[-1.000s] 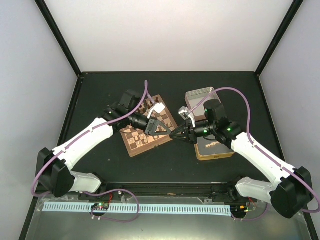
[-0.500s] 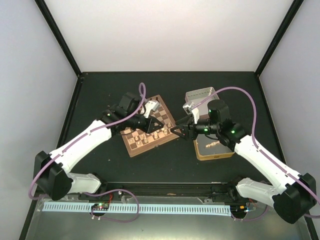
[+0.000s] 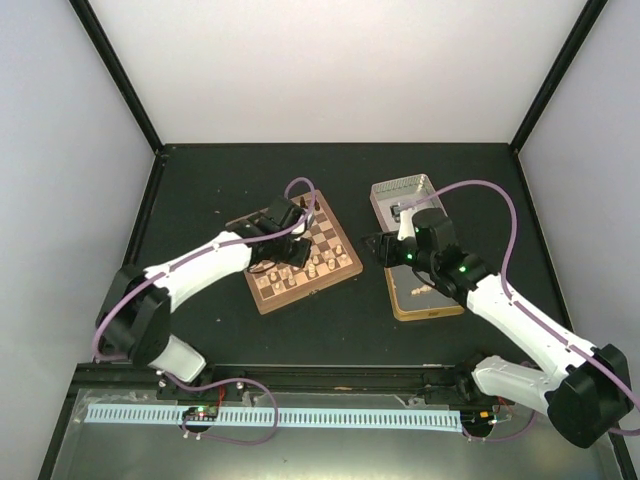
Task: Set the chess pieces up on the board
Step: Place the chess piece on the chessboard.
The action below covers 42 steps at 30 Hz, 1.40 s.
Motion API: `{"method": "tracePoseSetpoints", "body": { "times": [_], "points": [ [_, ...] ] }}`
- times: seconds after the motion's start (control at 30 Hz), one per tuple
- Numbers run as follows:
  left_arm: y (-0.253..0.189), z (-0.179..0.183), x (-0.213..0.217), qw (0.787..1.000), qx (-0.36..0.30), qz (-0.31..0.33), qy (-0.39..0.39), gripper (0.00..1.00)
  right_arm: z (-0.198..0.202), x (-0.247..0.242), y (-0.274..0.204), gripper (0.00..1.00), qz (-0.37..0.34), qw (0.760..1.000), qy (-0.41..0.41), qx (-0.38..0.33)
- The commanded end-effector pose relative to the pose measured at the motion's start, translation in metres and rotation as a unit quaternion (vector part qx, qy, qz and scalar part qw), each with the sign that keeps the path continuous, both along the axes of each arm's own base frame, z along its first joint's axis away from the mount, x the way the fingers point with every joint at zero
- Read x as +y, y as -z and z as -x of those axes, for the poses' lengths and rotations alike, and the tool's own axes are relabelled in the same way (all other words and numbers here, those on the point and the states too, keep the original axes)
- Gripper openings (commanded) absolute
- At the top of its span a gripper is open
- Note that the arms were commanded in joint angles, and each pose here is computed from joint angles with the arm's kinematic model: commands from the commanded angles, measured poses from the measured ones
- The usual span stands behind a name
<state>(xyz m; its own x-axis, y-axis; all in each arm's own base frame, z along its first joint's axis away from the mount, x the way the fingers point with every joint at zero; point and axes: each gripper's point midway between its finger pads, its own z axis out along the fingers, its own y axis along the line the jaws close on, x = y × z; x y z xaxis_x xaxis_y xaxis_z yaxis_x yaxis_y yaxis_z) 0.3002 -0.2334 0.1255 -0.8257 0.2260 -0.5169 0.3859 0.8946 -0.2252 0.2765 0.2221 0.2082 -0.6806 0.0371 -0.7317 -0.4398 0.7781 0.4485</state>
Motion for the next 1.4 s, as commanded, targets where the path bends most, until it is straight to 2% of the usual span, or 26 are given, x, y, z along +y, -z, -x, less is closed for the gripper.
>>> {"method": "tracePoseSetpoints", "body": {
  "times": [0.0, 0.6, 0.8, 1.0, 1.37],
  "points": [
    [0.008, -0.018, -0.002, 0.999, -0.007, -0.025, -0.022, 0.06, -0.013, -0.016, -0.003, 0.61, -0.006, 0.997, 0.071, -0.008],
    [0.051, -0.023, -0.01, 0.998, 0.049, -0.033, -0.015, 0.08, -0.01, -0.005, 0.012, 0.61, -0.013, 0.998, 0.05, 0.02],
    [0.056, -0.022, -0.011, 0.998, 0.058, -0.032, -0.012, 0.14, -0.01, -0.003, 0.012, 0.61, -0.015, 0.999, 0.046, 0.023],
    [0.06, -0.023, -0.01, 0.997, 0.058, -0.038, -0.013, 0.15, -0.01, -0.001, 0.014, 0.61, -0.015, 0.999, 0.043, 0.026],
    [0.049, -0.024, -0.009, 0.998, 0.047, -0.035, -0.014, 0.21, -0.01, -0.003, 0.011, 0.6, -0.015, 0.999, 0.046, 0.023]
  ]
}}
